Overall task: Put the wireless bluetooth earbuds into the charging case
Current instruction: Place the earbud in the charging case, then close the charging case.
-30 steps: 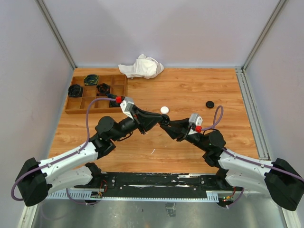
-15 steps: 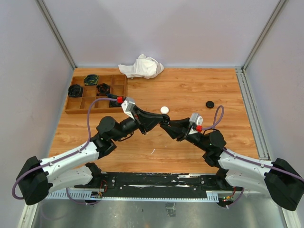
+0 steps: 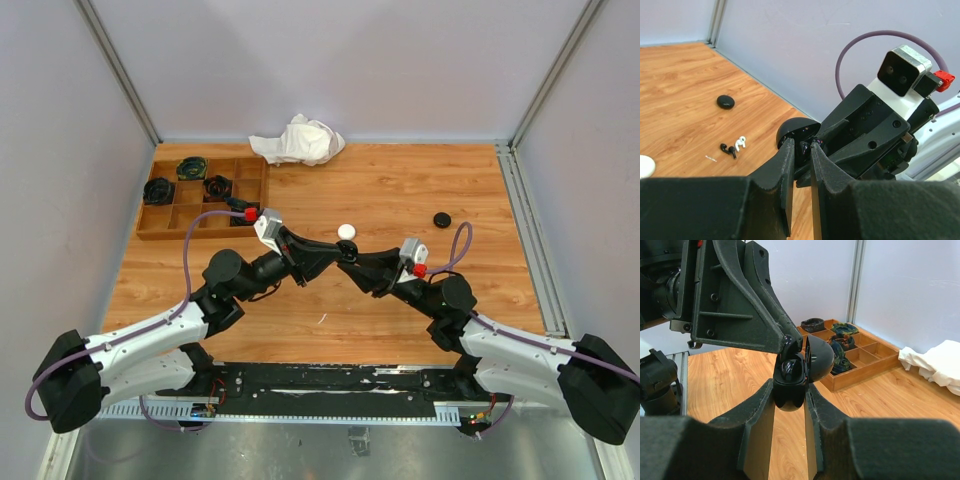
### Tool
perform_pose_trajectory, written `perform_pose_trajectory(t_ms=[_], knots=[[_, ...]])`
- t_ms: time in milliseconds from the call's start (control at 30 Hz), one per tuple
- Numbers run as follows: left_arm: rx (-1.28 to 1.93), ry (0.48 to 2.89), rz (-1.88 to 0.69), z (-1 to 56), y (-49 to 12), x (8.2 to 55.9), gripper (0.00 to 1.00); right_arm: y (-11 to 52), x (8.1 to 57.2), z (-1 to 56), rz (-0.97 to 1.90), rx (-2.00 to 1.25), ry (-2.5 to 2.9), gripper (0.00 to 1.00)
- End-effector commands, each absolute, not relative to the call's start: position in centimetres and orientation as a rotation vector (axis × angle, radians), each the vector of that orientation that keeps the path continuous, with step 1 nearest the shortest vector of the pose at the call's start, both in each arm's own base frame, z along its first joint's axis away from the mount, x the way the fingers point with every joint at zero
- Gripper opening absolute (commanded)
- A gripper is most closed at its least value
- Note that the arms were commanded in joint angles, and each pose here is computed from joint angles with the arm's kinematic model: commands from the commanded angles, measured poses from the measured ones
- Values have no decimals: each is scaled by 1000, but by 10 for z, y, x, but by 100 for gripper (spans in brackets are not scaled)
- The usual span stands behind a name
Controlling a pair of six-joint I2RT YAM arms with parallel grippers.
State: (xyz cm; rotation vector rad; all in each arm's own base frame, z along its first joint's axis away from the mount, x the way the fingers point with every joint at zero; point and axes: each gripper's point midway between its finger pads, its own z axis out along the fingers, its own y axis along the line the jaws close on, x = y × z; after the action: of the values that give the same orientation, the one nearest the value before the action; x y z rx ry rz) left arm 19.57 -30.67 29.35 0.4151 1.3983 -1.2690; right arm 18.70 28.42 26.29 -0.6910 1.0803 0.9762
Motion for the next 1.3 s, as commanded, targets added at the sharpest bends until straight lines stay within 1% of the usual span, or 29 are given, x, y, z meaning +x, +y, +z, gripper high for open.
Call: perform_pose_trajectory(t_ms=[0,67,167,267,333,467,700,833,1000,1267], knots=[[388,1439,-1255,283,-306,198,19,279,181,301,995,-658,959,26],[387,1445,-1255,284,-306,198,25,281,180,299,996,-668,962,26],[383,1456,-1248,287,-305,199,38,282,181,297,996,-676,969,26],[403,1508,-1207,285,-305,201,48,282,182,293,983,-680,977,26],[422,1536,-1190,287,-305,202,54,281,184,290,972,-683,988,26],[484,1539,-1241,295,-303,191,65,282,185,284,958,-698,1014,26],[528,1602,-1318,298,-296,192,69,290,180,286,994,-749,1007,26],[595,1573,-1411,304,-301,180,69,294,177,286,1015,-775,1014,26],[640,1567,-1449,304,-305,175,69,299,174,286,1047,-797,1032,26],[674,1527,-1477,308,-305,169,65,305,171,277,1085,-833,1079,26]])
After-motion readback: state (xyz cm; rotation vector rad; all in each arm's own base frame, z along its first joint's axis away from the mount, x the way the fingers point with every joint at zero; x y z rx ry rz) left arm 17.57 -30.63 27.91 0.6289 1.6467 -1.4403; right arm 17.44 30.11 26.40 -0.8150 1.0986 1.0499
